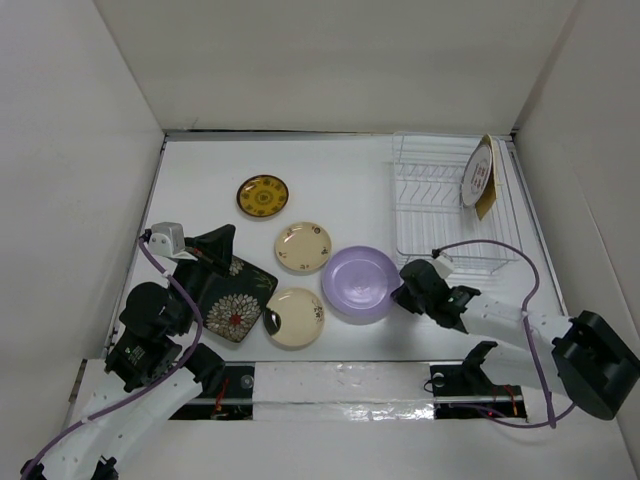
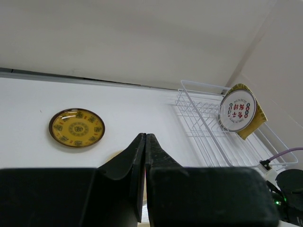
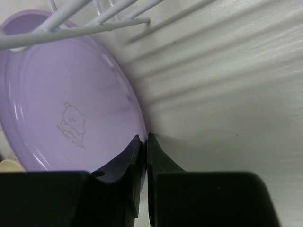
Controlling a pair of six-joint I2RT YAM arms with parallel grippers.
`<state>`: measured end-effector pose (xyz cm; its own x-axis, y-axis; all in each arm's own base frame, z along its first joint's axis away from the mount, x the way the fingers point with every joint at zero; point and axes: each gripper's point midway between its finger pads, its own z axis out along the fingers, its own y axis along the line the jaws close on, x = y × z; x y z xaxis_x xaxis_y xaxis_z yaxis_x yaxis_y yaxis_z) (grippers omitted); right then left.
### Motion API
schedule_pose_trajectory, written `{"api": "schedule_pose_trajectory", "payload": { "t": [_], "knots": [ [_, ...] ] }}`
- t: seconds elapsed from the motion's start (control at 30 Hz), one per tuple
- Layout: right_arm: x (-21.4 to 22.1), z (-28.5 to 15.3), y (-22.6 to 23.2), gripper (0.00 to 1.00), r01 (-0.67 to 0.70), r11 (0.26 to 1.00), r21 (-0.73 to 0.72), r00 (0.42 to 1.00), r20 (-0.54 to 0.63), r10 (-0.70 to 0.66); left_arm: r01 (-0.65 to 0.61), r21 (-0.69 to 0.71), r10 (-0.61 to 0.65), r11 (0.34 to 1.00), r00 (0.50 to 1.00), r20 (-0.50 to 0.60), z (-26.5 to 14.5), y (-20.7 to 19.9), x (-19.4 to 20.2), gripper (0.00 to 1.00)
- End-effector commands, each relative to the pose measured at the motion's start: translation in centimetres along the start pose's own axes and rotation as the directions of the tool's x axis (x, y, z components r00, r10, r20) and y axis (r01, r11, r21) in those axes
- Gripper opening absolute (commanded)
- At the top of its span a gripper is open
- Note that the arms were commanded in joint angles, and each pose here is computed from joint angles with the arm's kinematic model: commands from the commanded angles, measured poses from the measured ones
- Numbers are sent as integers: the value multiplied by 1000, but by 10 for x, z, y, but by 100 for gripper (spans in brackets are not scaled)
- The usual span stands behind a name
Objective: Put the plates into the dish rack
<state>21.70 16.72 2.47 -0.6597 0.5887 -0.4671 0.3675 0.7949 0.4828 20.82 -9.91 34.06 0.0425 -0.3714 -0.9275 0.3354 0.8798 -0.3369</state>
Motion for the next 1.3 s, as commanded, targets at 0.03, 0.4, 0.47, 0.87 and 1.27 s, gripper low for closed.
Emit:
{"api": "schedule_pose_trajectory", "payload": {
  "t": [0.03,0.4,0.47,0.87,1.27],
  "knots": [
    [-4,-11,-3,4,24,999,23,999,40,-25,7,11,-7,1000,1000,26,3,-4,-7,0],
    [0,-82,41,0,285,944,-168,956,-19,-292,6,9,-6,1000,1000,22,4,-4,-7,0],
    [-6,-105,70,0,368,900,-233,925,-4,-380,7,7,-7,1000,1000,25,3,-3,-8,0],
    [-268,-185,105,0,391,814,430,677,464,-571,20,71,-24,997,998,51,-6,-13,-18,1],
    [-418,-170,53,0,116,402,908,656,234,-718,41,157,-57,987,994,97,-21,-25,-32,3]
  ]
}}
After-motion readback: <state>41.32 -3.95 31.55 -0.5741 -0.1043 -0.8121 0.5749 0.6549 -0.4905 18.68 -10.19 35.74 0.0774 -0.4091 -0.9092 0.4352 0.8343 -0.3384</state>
